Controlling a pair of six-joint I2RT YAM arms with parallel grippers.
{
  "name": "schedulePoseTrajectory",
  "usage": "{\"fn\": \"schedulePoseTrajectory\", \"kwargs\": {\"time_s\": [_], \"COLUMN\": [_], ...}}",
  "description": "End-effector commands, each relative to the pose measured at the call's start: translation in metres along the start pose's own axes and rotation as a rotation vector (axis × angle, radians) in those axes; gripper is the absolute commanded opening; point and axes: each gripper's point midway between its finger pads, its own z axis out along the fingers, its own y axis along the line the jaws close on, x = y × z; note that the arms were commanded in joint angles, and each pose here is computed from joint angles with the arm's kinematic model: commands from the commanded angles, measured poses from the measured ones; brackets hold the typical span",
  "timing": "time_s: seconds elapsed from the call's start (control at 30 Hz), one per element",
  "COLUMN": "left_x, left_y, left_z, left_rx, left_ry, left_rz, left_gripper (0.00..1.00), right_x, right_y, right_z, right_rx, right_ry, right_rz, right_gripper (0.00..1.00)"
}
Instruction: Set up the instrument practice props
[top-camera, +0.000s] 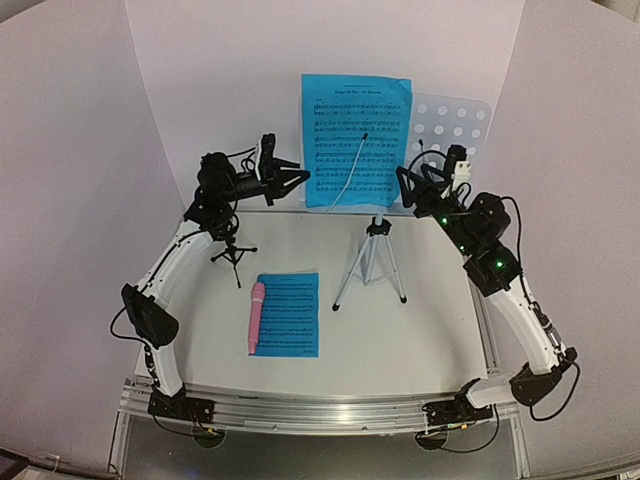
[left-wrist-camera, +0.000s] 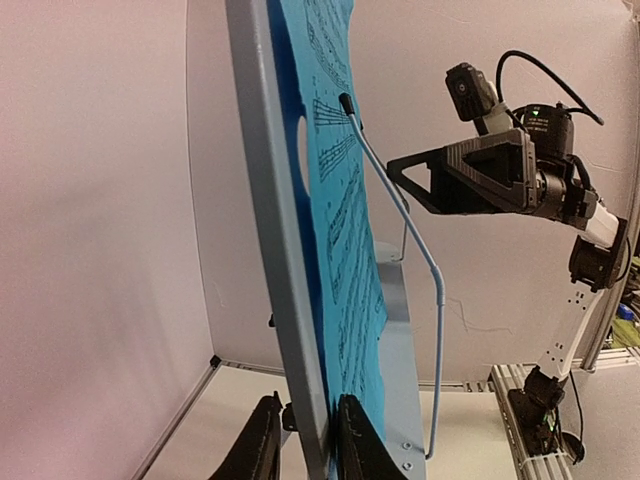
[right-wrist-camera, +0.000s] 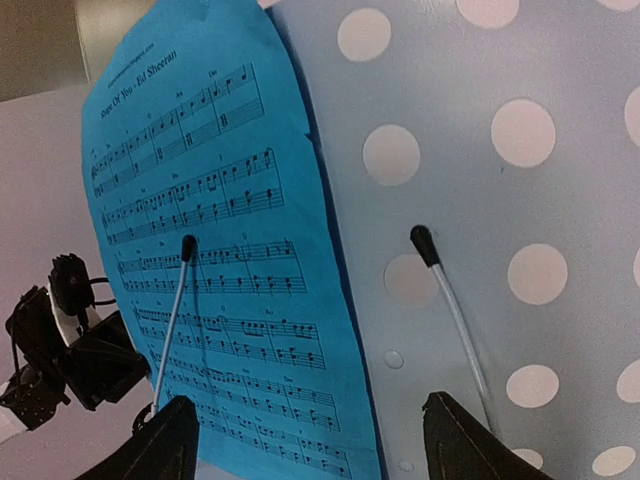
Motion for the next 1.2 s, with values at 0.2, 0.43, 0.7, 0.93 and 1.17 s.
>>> {"fn": "schedulePoseTrajectory", "kwargs": {"time_s": [0.2, 0.43, 0.7, 0.93, 1.17], "left_x": [-0.043, -0.047, -0.046, -0.042, -0.037], "left_y": [-0.009, -0.007, -0.005, -0.006, -0.009], "left_z": [-0.018, -0.023, -0.024, -0.024, -0.026], "left_rx": [-0.029, -0.041, -0.045, -0.043, -0.033], "left_ry": [-0.053, -0.054, -0.057, -0.05, -0.04], "left_rz": [0.109, 0.119, 0.122, 0.114, 0.11], "left_gripper": [0.22, 0.26, 0.26, 0.26, 0.42], "right_x": [0.018, 0.039, 0.044, 0.051, 0.062], "right_y": [0.007, 0.008, 0.007, 0.005, 0.001], "right_z": [0.003, 0.013, 0.018, 0.023, 0.027], "right_rx": [-0.04, -0.056, -0.049, -0.044, -0.025], "right_ry": [0.06, 0.112, 0.123, 0.14, 0.165], "right_rz": [0.063, 0.091, 0.094, 0.099, 0.109], "right_gripper": [0.73, 0.72, 0.72, 0.71, 0.66]}}
